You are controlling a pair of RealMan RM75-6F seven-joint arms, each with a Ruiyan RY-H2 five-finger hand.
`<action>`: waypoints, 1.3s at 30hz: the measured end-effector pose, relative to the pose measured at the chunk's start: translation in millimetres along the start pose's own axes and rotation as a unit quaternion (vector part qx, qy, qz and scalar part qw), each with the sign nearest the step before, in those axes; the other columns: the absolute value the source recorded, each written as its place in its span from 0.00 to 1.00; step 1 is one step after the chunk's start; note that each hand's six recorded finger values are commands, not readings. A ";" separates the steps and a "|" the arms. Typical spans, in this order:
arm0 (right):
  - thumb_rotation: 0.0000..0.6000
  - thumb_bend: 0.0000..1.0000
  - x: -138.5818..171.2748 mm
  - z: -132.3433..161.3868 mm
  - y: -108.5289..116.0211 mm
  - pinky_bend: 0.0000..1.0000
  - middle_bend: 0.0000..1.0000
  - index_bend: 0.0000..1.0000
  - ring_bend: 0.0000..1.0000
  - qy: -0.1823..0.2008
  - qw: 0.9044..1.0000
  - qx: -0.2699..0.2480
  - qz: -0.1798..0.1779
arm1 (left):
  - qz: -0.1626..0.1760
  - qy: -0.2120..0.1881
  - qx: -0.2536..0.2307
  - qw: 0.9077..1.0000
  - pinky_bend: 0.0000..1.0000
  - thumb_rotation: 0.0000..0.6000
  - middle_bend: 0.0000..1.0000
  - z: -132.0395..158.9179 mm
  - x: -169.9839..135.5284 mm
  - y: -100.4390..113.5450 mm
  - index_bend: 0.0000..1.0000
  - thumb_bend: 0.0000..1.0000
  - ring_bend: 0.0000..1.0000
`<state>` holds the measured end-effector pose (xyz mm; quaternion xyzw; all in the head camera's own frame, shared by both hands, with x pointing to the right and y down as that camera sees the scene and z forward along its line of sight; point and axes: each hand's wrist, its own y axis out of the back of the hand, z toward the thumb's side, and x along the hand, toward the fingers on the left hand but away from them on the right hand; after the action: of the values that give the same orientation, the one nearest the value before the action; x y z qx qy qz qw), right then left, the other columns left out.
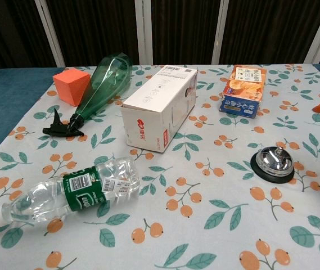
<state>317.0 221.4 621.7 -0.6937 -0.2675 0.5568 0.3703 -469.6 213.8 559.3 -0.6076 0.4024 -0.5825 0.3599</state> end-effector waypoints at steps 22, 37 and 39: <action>1.00 0.78 -15.6 25.1 -52.9 0.00 0.00 0.00 0.00 0.011 0.996 0.043 0.071 | -0.002 0.001 -0.006 1.000 0.00 1.00 0.00 -0.4 0.8 0.2 0.00 0.01 0.00; 1.00 0.78 -16.7 30.1 -55.1 0.00 0.00 0.00 0.00 0.016 0.995 0.077 0.058 | 0.000 -0.001 -0.008 1.000 0.00 1.00 0.00 0.3 0.8 0.9 0.00 0.01 0.00; 1.00 0.78 -21.4 29.8 -40.6 0.00 0.00 0.00 0.00 0.012 0.997 0.063 0.032 | 0.000 0.000 -0.008 1.000 0.00 1.00 0.00 0.1 0.6 0.7 0.00 0.01 0.00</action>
<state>284.7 234.7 663.7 -0.6840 -0.2055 0.5755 0.3985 -469.5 213.0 558.9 -0.6107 0.4072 -0.5792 0.3548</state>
